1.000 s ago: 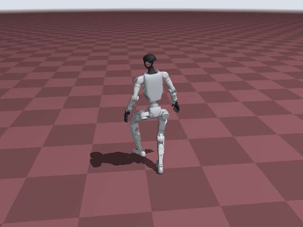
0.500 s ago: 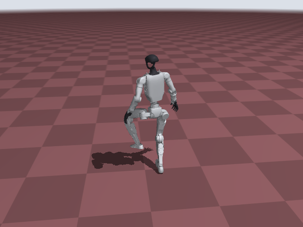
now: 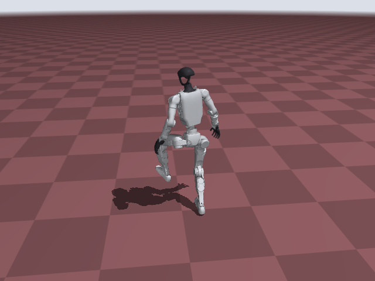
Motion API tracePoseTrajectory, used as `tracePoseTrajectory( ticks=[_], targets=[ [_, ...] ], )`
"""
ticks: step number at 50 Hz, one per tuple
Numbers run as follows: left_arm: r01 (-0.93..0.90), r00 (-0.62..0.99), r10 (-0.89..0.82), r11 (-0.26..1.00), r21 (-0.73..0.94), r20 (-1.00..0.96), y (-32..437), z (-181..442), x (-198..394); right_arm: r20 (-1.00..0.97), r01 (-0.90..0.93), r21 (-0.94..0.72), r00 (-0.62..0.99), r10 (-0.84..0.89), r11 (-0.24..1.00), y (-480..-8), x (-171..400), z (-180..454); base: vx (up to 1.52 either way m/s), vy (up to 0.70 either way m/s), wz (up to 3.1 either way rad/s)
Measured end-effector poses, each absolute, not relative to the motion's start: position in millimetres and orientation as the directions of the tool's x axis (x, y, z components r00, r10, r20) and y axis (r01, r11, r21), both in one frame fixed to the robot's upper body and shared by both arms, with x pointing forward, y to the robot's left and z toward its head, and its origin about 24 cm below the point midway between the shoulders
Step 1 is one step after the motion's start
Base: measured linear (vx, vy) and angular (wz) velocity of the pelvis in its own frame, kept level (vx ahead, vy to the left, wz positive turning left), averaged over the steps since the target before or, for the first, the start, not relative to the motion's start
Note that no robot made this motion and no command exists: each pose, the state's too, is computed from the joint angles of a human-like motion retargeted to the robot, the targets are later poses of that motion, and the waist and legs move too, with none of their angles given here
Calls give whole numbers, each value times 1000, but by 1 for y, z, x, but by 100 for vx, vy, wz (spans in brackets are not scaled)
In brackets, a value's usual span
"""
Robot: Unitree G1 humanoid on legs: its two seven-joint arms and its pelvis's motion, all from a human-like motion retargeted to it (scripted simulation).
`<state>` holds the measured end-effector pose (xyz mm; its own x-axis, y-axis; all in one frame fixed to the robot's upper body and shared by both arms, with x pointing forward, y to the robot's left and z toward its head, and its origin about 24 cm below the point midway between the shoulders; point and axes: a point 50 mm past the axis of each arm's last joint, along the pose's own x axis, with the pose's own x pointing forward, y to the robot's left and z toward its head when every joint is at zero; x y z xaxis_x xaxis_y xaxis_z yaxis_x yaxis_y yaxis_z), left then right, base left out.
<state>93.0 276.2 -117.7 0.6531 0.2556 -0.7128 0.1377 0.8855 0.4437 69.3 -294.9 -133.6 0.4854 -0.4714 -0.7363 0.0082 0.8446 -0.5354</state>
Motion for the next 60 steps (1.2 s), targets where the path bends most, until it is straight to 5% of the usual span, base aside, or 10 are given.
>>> tracePoseTrajectory(
  ticks=[21, 31, 60],
  targets=[
    [191, 543, 200, 917, 351, -815, 270, -133, 69, -771, 0, -483, 475, -425, 876, -285, 71, -139, 1, 0, 12],
    [64, 594, 188, 958, 279, -782, 272, -124, 84, -696, 33, -417, 631, -342, 908, -274, 147, -121, 5, -4, 22],
    [-95, 431, 425, 899, 428, -796, 282, -143, 53, -699, -121, -372, 689, -192, 920, -232, 167, -126, 51, 21, 34]
  ],
)
